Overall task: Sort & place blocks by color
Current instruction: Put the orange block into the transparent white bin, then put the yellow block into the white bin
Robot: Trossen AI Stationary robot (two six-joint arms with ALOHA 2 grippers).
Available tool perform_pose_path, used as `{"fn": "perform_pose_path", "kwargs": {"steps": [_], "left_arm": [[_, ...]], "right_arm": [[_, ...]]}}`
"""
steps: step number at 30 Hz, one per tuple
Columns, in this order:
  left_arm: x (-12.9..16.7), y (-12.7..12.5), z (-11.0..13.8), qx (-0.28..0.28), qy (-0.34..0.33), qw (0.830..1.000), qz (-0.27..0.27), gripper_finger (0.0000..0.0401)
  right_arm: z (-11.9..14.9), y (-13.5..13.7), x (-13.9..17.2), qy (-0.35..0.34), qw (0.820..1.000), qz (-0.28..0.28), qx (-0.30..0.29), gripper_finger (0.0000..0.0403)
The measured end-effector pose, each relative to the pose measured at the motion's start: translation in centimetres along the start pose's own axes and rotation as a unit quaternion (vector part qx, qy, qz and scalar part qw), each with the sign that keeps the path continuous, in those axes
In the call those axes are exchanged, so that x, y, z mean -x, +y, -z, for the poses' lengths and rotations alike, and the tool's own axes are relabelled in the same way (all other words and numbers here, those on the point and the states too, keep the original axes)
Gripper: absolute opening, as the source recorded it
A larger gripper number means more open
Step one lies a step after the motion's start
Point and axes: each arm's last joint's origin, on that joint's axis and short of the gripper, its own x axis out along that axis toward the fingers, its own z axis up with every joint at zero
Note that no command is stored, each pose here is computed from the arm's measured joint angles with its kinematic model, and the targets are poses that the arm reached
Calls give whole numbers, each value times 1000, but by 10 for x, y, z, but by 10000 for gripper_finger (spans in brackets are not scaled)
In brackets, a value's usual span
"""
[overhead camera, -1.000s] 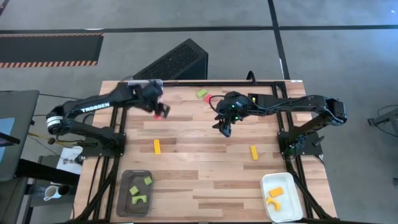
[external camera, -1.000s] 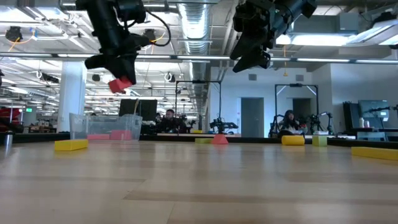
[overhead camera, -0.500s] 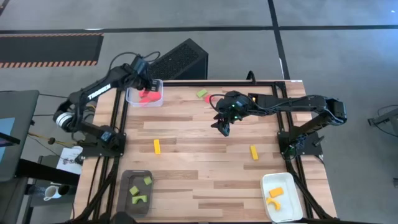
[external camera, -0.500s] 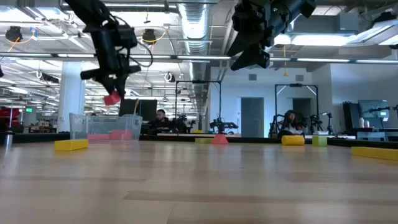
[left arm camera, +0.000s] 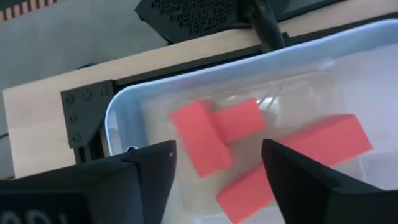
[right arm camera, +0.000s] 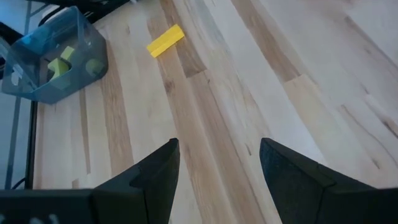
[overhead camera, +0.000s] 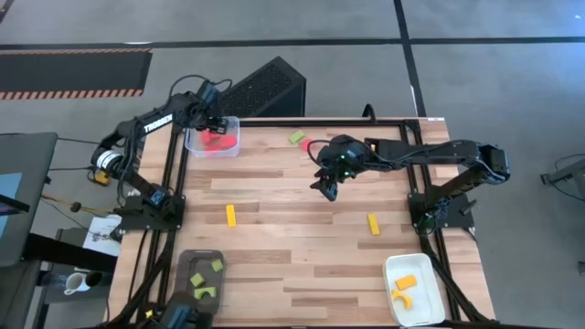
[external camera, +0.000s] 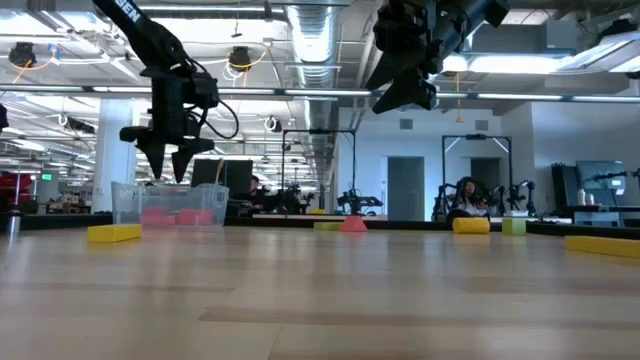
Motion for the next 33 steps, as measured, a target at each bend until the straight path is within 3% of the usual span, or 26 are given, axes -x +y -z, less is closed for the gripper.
{"fn": "perform_pose_path", "kwargs": {"steps": [6, 12, 20, 24, 28, 33], "left_arm": [[17, 2, -10, -16, 2, 1000, 7, 264], [46, -12, -18, -44, -2, 998, 52, 274], [85, -59, 11, -123, -38, 985, 118, 275], [112, -70, 27, -151, -73, 974, 153, 275], [141, -61, 38, -153, -117, 961, 198, 275], [171, -36, 51, -111, -170, 946, 252, 275]], "right_arm": [[4, 1, 0, 18, 1000, 4, 0, 244], [1, -8, 1, 16, 1000, 15, -10, 244], [3, -51, 12, 59, 992, 83, -74, 244], [6, -80, 22, 83, 983, 122, -112, 244], [6, -108, 35, 83, 974, 154, -144, 244], [6, -145, 53, 64, 959, 192, -197, 244]]}}
